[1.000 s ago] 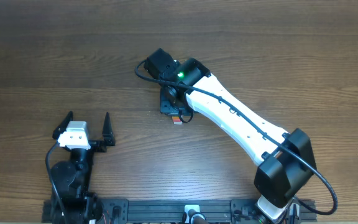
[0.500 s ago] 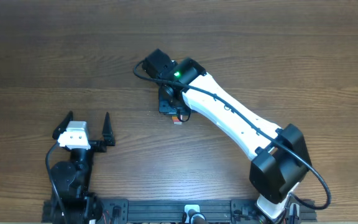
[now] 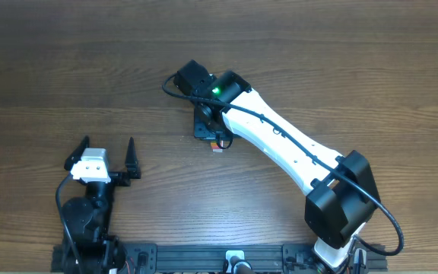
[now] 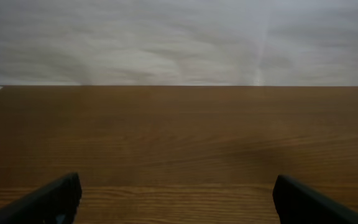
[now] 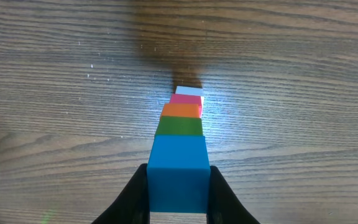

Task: Stack Cubes

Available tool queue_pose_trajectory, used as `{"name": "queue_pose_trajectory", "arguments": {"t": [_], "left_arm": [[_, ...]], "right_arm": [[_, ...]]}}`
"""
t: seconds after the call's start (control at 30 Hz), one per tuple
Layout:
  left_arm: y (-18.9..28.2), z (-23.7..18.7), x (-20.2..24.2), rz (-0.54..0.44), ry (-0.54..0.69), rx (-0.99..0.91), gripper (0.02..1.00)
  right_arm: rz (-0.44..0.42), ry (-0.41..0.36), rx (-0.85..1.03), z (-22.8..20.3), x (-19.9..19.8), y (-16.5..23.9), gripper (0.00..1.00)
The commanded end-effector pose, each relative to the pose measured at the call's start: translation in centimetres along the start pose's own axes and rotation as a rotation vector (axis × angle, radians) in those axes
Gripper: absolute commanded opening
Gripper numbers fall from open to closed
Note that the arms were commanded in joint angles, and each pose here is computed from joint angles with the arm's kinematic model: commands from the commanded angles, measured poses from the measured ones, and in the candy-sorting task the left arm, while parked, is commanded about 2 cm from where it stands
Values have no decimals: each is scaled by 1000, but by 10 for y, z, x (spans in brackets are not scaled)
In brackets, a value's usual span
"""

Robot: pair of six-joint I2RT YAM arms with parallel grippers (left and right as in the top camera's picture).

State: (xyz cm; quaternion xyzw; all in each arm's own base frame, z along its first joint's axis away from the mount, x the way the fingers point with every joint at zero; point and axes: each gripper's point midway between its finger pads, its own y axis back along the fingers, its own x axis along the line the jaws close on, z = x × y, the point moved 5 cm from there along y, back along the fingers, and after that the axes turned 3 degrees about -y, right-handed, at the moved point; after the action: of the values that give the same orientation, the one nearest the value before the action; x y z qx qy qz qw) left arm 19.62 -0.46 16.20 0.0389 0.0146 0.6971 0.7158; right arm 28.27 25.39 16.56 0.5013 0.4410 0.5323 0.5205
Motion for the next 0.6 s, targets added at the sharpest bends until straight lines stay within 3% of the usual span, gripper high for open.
{"name": "queue_pose_trajectory", "arguments": {"t": [0.03,0.6], "left_arm": [[0,-2,-1,-8,-14,-1,1000],[0,-2,-1,-8,-14,-1,1000]], "right_arm": [[-7,-12,10,-1,0,-5,73],[-8,-10,11,-1,0,-5,211]]}}
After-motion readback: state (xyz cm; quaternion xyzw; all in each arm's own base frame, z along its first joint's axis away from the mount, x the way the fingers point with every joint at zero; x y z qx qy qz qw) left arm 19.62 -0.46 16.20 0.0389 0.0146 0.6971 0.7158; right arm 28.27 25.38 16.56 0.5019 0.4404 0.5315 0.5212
